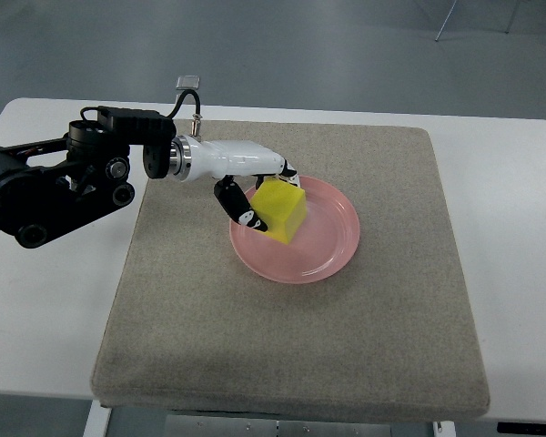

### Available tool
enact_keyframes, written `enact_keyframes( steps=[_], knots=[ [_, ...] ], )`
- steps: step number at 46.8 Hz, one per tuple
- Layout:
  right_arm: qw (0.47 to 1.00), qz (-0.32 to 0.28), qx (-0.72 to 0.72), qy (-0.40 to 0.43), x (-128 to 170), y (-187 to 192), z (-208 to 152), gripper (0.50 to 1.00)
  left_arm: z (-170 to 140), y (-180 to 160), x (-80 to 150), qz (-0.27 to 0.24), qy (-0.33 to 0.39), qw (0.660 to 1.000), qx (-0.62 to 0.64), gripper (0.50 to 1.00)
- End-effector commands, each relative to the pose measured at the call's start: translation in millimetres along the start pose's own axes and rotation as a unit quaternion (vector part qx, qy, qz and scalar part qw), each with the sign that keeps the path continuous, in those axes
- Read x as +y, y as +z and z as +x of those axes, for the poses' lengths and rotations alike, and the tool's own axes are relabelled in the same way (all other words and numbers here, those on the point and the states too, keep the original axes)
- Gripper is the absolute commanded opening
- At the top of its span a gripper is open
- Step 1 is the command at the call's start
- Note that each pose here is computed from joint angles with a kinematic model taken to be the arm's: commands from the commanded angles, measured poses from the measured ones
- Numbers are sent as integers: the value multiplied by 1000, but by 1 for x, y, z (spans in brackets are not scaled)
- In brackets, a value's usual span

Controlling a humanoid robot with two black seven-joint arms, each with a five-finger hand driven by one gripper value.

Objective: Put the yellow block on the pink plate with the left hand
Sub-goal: 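Carry the yellow cube with the left hand onto the pink plate, then open the left hand and lift it away from the cube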

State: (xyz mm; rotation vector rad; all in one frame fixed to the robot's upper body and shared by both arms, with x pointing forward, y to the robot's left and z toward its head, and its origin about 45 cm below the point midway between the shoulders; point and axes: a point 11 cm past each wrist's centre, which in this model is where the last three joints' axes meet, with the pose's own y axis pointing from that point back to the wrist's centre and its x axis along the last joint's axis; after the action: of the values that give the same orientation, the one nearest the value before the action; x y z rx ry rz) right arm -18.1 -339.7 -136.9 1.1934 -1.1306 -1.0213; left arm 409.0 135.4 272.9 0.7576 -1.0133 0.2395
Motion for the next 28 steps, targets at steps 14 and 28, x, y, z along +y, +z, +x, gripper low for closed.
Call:
enact_keyframes(
  steps=[14,28],
  knots=[
    [1000,0,0,0,0,0,0,924,-5,-1,-19,18,-3,1000,4,500],
    [1000,0,0,0,0,0,0,924,-7,1,-23,20,-5,1000,7,739]
  ],
)
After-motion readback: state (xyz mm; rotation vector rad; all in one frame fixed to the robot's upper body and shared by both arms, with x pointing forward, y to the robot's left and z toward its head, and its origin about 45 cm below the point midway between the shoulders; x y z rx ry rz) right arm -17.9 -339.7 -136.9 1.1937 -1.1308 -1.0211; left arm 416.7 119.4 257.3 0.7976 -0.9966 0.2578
